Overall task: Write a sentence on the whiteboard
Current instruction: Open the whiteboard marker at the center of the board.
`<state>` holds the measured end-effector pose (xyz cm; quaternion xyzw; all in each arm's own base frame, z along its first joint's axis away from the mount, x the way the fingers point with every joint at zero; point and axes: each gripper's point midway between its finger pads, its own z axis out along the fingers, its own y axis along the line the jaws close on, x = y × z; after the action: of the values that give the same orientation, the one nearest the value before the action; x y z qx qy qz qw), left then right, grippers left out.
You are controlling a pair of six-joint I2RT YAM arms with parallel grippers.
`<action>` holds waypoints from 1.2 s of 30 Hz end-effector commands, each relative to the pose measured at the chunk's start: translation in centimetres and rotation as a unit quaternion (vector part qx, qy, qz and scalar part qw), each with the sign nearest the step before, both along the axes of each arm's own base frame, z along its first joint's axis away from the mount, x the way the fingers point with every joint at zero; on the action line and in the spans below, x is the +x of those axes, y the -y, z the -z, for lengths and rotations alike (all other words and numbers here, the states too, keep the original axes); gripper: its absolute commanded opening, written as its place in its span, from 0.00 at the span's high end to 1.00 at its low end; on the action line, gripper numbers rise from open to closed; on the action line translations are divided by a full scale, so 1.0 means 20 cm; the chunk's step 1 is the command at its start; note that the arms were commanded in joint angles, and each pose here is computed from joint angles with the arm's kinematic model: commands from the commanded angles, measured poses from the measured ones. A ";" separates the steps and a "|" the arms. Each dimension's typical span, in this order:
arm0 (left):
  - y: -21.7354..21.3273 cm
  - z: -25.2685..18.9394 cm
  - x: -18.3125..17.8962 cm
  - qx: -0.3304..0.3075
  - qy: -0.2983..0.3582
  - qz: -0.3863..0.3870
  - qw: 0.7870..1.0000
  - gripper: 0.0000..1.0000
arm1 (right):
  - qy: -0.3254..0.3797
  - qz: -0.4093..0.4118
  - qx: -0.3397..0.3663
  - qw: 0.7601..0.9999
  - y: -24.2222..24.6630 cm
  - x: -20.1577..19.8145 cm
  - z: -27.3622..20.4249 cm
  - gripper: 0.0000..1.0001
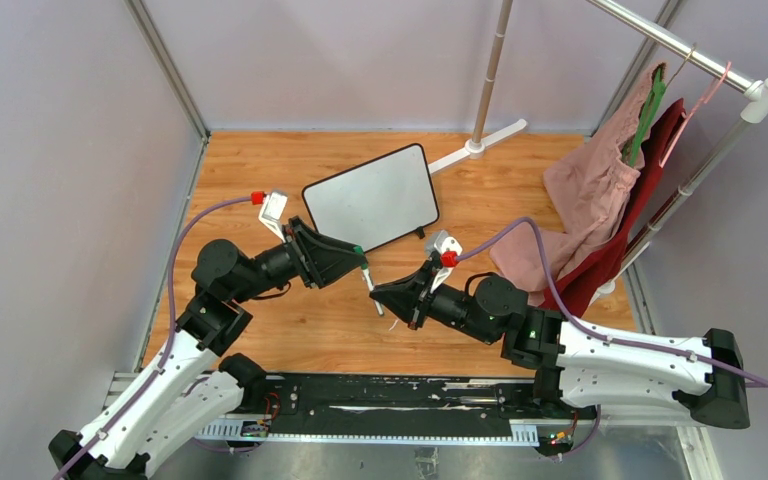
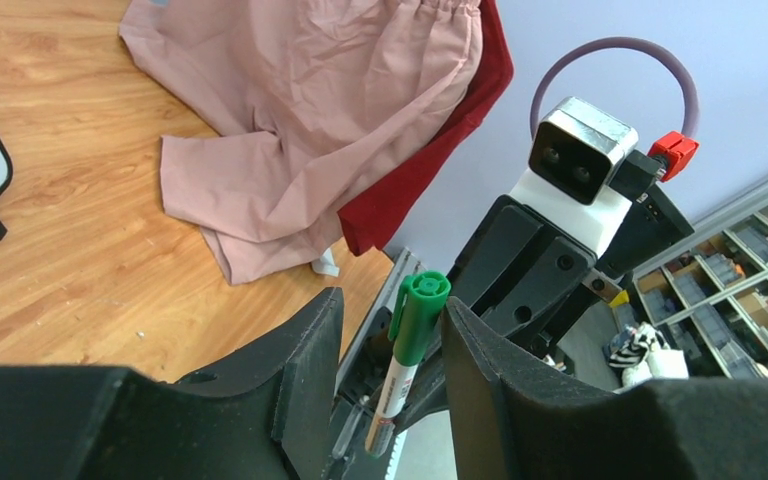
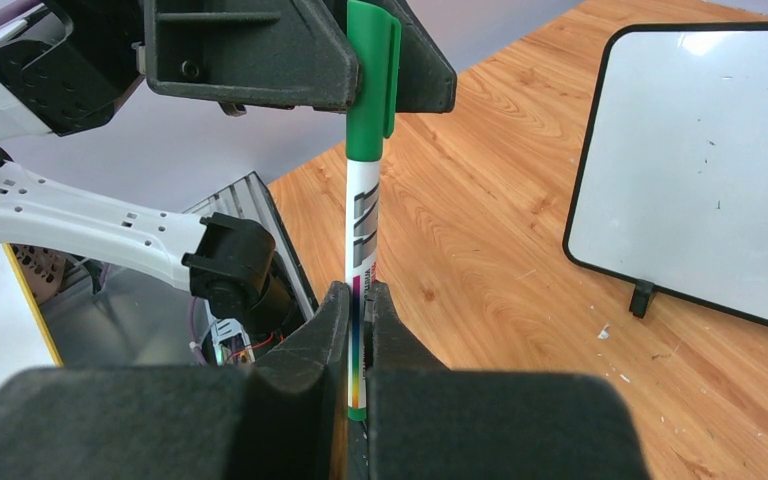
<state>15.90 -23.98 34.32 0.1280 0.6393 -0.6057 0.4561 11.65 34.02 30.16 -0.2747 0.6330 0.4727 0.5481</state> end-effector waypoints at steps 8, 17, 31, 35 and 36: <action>0.00 -0.11 -0.05 -0.020 0.029 0.013 0.999 0.64 | 0.014 -0.009 0.026 1.000 -0.04 -0.02 -0.13 1.00; 0.00 -0.12 -0.07 -0.021 0.037 0.015 0.999 1.00 | 0.012 -0.016 0.024 0.999 -0.04 -0.03 -0.14 1.00; -0.03 -0.15 -0.16 -0.026 0.066 0.033 0.997 1.00 | -0.032 -0.074 0.036 0.996 -0.09 -0.13 -0.25 0.38; -0.04 -0.16 -0.17 -0.029 0.071 0.033 0.996 1.00 | -0.038 -0.090 0.029 0.995 -0.12 -0.14 -0.27 0.42; -0.04 -0.17 -0.18 -0.031 0.074 0.033 0.996 1.00 | -0.040 -0.090 0.026 0.995 -0.13 -0.14 -0.26 0.43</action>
<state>13.70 -23.37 36.20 0.1546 0.6063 -0.6202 0.4732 9.59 36.02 34.11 -0.2898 0.6204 0.5279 0.5024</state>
